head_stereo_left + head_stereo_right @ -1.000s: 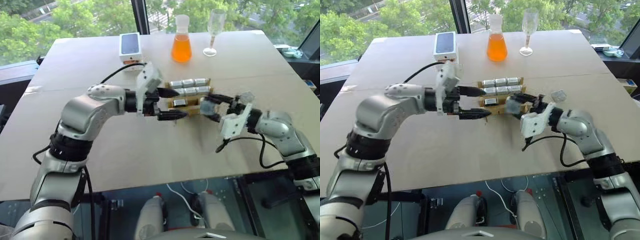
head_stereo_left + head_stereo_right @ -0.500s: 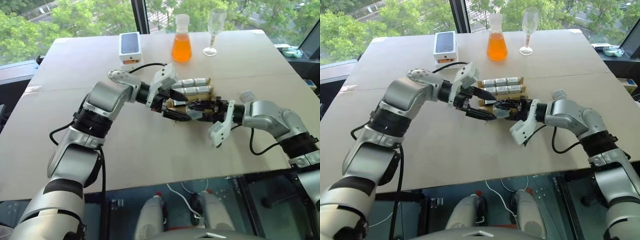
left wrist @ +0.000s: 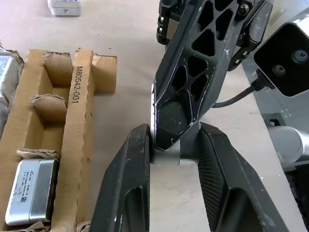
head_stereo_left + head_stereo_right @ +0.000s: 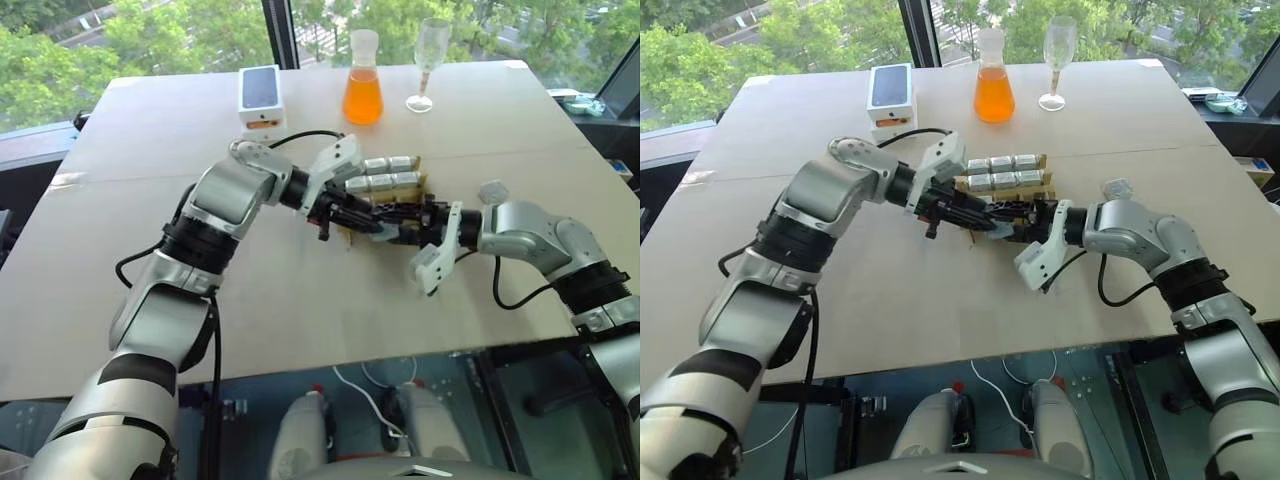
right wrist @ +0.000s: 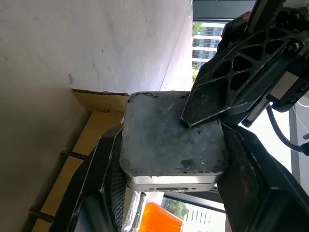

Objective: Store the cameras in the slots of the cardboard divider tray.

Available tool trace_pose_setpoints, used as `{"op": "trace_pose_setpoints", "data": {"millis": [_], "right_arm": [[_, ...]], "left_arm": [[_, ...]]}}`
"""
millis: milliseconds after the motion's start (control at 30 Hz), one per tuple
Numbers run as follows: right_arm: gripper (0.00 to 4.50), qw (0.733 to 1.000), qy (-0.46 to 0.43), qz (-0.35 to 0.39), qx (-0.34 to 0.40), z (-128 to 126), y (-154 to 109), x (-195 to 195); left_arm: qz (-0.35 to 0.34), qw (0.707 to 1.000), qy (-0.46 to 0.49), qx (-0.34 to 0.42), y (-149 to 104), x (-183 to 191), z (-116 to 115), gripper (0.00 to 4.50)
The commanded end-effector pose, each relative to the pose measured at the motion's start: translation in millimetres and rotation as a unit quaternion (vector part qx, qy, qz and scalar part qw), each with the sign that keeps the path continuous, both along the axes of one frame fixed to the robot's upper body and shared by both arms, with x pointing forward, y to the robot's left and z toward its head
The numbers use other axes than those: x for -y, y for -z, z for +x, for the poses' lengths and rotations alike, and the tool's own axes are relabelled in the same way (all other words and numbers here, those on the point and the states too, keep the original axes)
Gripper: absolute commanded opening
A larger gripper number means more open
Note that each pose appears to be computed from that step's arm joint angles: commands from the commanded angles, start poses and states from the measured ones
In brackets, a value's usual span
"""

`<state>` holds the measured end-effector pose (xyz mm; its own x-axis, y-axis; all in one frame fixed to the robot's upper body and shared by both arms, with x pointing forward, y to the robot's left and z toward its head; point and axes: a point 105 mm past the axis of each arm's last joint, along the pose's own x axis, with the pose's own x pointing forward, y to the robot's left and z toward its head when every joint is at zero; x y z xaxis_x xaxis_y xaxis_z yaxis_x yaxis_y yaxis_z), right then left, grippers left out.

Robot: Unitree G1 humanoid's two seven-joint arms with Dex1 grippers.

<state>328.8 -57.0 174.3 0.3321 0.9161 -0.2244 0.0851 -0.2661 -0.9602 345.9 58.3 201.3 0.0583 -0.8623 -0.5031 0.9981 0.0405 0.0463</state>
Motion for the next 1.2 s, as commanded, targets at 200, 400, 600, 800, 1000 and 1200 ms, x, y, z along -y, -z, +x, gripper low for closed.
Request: {"op": "trace_pose_setpoints", "data": {"millis": [200, 400, 600, 800, 1000, 1200], "right_arm": [[4.23, 0.996, 0.018, 0.086, -0.020, 0.1, -26.4, 1.2], [4.50, 0.958, 0.107, 0.214, -0.160, 12.7, -23.7, 42.1], [4.50, 0.833, 0.167, 0.366, -0.379, 5.0, 3.0, 86.1], [4.50, 0.677, 0.174, 0.482, -0.528, -34.3, 29.1, 100.8], [4.50, 0.633, 0.166, 0.510, -0.558, -67.8, 41.1, 98.7], [4.50, 0.632, 0.155, 0.510, -0.563, -76.7, 43.3, 89.7]], "left_arm": [[-0.017, 1.000, 0.024, 0.010, -11.8, 5.0, -3.4, 0.76], [-0.021, 0.999, 0.025, 0.036, -22.8, 1.0, 17.5, 0.76], [-0.004, 0.994, -0.024, 0.102, -22.8, -6.2, 54.2, 0.76], [0.003, 0.989, -0.044, 0.138, -14.7, 5.0, 69.8, 0.76], [0.023, 0.985, -0.051, 0.166, -11.6, 9.1, 75.5, 0.76], [0.038, 0.982, -0.048, 0.176, -9.4, 12.7, 76.7, 0.76]]}}
